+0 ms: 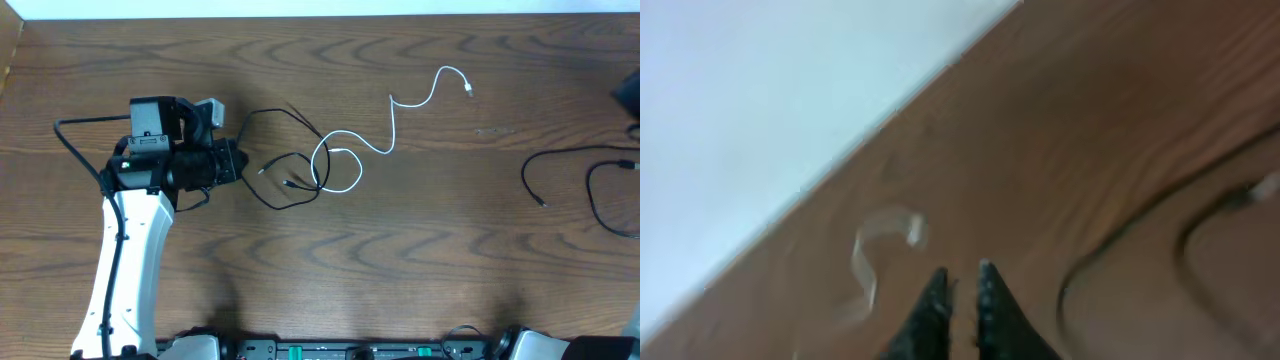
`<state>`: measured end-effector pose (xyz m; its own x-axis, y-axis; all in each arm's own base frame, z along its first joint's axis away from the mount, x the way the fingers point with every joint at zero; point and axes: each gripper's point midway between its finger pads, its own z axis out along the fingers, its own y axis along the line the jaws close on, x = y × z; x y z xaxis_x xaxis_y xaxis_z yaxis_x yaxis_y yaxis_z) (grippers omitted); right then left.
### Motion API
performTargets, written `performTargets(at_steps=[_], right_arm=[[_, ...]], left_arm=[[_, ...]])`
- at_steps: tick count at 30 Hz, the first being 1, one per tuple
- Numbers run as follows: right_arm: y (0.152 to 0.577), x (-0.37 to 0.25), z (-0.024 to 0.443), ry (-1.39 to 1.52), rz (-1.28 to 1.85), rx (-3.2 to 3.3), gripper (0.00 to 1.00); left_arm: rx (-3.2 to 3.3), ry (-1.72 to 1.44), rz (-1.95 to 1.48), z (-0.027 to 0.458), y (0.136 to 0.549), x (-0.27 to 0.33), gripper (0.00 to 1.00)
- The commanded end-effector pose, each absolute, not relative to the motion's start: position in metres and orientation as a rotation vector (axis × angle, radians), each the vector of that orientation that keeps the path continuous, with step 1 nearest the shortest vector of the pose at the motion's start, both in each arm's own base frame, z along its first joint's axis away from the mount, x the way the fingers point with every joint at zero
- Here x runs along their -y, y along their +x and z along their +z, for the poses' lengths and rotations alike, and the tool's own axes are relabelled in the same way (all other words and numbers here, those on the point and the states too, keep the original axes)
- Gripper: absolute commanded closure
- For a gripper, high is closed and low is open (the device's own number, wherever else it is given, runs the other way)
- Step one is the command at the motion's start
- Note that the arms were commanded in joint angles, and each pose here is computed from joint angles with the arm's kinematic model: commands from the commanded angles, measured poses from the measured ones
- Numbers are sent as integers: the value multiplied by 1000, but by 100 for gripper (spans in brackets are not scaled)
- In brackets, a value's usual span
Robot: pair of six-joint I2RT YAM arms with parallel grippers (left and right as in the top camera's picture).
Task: Untangle cables
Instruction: 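Pull the white cable with the right gripper toward the right edge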
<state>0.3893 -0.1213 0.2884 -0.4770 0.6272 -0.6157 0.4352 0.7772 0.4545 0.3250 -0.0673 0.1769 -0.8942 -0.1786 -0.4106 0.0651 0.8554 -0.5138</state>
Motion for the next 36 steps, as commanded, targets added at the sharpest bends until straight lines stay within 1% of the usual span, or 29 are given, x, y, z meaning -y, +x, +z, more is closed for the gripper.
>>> performTargets(at_steps=[1,2,4,5,6,9,15,20,21,23,24,25,26,28,32,34,36], right_arm=[[387,58,271,526,496,-2324,85],[384,43,258,476,511,-2390,82],[381,20,240,383,533,-2476,81],[380,0,226,284,546,-2540,77],[379,-13,216,216,558,-2581,77],[379,-52,190,58,587,-2676,61],[390,-127,124,-177,643,-2808,56],[401,-175,80,-330,665,-2813,53],[409,-193,63,-367,671,-2793,52],[417,-201,50,-341,630,-2788,53],[420,-203,45,-331,612,-2787,55],[421,-205,43,-338,594,-2783,71],[423,-205,40,-343,557,-2779,99],[425,-205,43,-330,543,-2776,99],[427,-192,74,-294,539,-2754,99],[434,-171,117,-235,543,-2696,99],[445,-140,171,-153,526,-2591,99]], left_arm=[[-2470,128,-1028,204,315,110,92],[-2480,137,-1013,202,314,112,92],[-2507,145,-964,196,313,113,92],[-2542,147,-903,190,312,112,92],[-2567,148,-865,185,310,111,92],[-2640,164,-729,172,304,109,92],[-2711,239,-553,158,294,114,92],[-2720,279,-546,156,291,121,92],[-2721,282,-548,156,290,122,93],[-2723,273,-550,156,290,122,92],[-2723,273,-550,156,290,122,92],[-2723,273,-550,156,290,122,92],[-2725,272,-550,156,290,122,92],[-2727,273,-549,155,289,122,92],[-2726,273,-549,155,290,122,92],[-2727,273,-549,155,289,122,92],[-2727,273,-549,155,289,122,92]])
